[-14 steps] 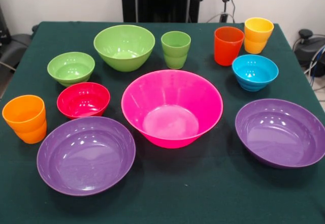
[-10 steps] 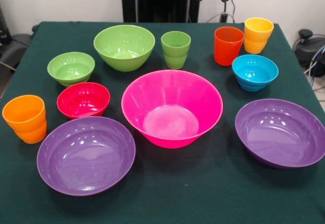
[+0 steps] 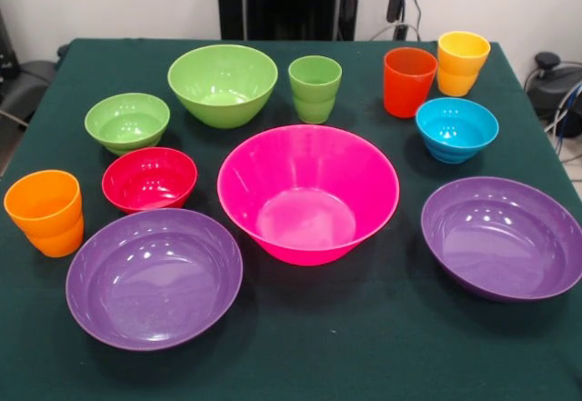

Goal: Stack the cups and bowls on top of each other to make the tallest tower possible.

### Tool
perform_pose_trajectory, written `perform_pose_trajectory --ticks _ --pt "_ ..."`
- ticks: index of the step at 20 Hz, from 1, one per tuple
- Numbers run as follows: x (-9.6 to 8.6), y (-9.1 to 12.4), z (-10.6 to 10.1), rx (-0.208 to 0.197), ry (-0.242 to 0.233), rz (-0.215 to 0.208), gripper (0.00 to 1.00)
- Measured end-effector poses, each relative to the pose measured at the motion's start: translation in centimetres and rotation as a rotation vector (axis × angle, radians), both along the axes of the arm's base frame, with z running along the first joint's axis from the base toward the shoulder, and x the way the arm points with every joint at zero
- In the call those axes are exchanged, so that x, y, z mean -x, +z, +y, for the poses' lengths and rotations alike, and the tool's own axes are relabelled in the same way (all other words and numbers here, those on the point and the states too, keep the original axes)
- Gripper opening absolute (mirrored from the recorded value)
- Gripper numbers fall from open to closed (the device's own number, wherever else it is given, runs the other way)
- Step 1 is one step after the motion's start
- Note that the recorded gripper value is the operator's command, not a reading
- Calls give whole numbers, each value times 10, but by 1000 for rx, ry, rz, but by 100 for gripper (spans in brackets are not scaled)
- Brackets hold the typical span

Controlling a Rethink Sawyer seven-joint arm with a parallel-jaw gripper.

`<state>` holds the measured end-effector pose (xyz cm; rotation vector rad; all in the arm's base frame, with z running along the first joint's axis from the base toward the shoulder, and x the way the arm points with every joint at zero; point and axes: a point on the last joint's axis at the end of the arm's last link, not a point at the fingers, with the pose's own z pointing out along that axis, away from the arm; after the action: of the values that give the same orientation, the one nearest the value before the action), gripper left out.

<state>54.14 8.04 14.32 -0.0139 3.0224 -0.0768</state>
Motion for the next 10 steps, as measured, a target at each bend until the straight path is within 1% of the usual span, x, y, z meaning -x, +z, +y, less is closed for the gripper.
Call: perform_pose_trajectory --ticks 1,2,6,10 --pt "-13 -3 -4 3 -6 0 100" --pt "-20 -6 -7 6 -9 -3 100" --pt "-44 -16 -14 11 -14 -17 100" --pt "-62 -33 -26 6 -29 -15 100"
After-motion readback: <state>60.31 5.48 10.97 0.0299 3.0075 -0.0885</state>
